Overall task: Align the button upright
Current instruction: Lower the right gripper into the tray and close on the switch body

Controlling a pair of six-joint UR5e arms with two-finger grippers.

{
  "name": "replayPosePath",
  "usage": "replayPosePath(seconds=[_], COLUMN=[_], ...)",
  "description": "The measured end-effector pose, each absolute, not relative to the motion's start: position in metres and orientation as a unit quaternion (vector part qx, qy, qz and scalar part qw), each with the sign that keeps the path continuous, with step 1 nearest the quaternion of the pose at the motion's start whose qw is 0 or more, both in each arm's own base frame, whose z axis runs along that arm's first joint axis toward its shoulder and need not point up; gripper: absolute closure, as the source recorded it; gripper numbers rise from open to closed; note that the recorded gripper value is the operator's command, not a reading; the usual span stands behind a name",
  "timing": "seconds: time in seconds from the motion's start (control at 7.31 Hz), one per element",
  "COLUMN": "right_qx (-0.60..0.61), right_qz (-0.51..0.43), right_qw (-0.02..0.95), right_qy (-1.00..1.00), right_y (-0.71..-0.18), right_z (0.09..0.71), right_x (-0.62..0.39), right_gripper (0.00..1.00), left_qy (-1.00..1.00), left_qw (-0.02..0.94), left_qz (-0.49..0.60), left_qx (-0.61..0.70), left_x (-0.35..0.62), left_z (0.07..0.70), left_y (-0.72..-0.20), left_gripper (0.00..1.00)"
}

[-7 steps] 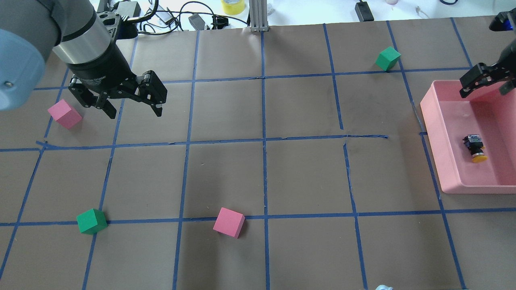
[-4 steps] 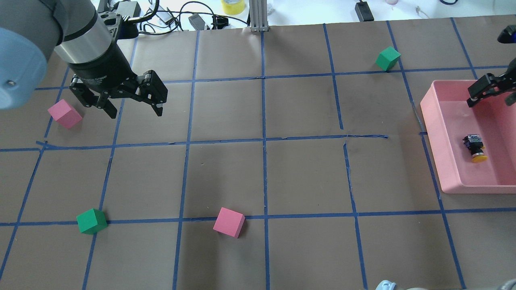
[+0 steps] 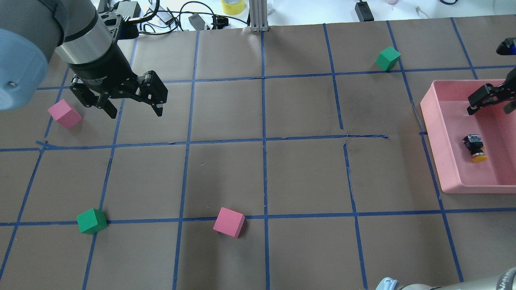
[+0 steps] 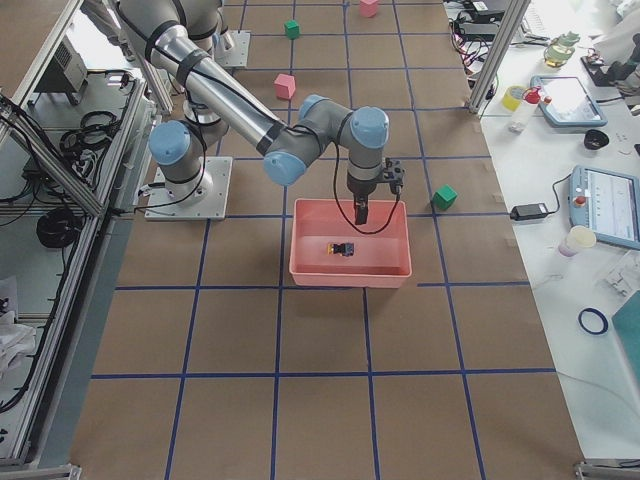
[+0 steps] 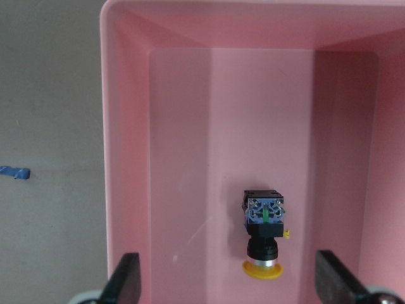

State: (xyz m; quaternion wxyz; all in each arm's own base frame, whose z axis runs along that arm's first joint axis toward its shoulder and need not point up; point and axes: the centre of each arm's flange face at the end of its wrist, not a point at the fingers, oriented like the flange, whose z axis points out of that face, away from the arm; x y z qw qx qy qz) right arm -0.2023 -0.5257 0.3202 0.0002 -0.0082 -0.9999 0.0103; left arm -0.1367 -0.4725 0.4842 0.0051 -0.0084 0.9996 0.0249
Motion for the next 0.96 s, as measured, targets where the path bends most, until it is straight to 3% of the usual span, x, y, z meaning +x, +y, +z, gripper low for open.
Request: replayPosePath(seconds=[0.96], right_qx=[-0.019], right_qz=[0.016], right_qw=[0.006], right_qy=[-1.0], right_y=[-0.521], right_z=[0.28], right_x=[-0.221], right_gripper=[0.04], left_qy=[1.0], left_qw=[0.003], left_qz=[0.01], left_qx=[-0.01], left_x=[-0.135], left_z=[0.489], left_y=[-0.479], left_gripper=[0.0])
